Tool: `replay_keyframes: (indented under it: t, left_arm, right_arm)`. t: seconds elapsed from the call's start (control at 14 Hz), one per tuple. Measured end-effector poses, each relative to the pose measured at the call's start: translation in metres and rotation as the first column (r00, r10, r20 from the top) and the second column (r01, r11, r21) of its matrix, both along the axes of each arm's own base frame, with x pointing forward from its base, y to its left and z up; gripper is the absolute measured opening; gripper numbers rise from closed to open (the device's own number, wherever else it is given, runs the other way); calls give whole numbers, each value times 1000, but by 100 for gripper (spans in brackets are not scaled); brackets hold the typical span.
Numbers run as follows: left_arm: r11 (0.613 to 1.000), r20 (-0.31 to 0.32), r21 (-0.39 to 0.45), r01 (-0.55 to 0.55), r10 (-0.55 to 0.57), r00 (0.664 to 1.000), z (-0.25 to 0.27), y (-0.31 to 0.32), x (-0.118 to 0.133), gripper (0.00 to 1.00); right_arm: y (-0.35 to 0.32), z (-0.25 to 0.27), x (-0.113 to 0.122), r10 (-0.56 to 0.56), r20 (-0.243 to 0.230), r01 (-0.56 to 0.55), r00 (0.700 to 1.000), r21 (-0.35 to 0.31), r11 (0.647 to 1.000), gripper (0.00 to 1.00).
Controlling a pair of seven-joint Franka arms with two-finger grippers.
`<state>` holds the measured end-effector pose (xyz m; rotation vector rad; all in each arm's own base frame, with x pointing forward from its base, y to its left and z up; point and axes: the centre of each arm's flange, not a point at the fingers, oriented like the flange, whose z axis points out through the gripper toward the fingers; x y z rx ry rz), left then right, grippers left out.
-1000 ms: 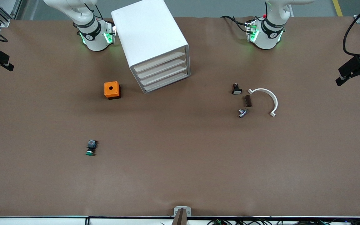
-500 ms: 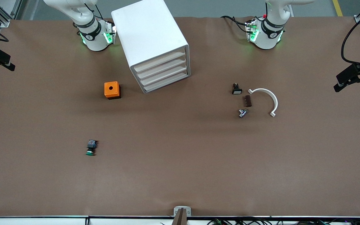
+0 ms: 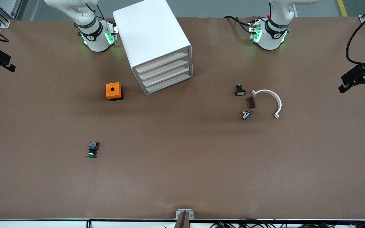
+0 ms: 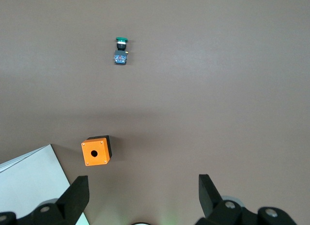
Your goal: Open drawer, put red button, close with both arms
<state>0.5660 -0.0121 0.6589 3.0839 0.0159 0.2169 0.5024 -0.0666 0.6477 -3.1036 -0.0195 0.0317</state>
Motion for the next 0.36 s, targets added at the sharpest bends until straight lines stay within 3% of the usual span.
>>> replay_keyframes:
  t: [0.36]
  left_arm:
    - [1000, -1, -3, -20, 20, 1000, 0, 0, 0, 100]
  right_arm:
    - [0, 0, 0, 0, 1, 0, 1000, 0, 1000, 100]
